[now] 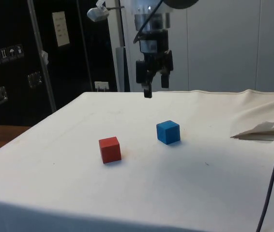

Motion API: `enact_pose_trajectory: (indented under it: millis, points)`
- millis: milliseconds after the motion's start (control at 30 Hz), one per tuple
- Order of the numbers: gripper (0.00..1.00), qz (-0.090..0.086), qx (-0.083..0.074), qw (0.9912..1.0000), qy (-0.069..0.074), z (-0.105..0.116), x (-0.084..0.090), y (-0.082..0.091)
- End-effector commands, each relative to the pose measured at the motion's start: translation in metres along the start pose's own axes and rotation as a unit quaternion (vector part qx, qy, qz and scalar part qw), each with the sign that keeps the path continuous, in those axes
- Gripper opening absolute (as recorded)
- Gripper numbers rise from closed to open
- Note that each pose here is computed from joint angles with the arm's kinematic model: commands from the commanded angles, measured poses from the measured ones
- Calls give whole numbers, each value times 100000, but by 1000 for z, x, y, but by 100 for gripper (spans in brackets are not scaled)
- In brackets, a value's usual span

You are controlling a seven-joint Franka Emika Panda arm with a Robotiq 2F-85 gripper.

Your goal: Stack the two cubes.

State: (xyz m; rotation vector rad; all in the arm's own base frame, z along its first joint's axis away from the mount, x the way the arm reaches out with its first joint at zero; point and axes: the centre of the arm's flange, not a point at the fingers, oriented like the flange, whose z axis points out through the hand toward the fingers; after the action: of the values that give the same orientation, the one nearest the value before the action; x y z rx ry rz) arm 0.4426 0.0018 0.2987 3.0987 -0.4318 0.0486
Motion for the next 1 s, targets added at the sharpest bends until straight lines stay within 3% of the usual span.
enact_pose_trajectory:
  millis: [0, 167, 467, 500, 733, 800, 833, 967]
  points:
    - [100, 512, 50, 99998, 457, 3, 0, 1]
    - [100, 1210, 12, 99993, 157, 11, -2, 1]
    - [100, 4592, 5, 99892, 701, 35, -5, 2]
    - [100, 4084, -100, 99916, 207, 33, -5, 1]
    - [100, 6410, -162, 99792, 721, 48, -7, 3]
    - [100, 6469, -249, 99790, 115, 50, -8, 2]
    - [100, 7198, -268, 99738, 661, 53, -8, 3]
    - [100, 8175, -379, 99663, 607, 60, -9, 4]
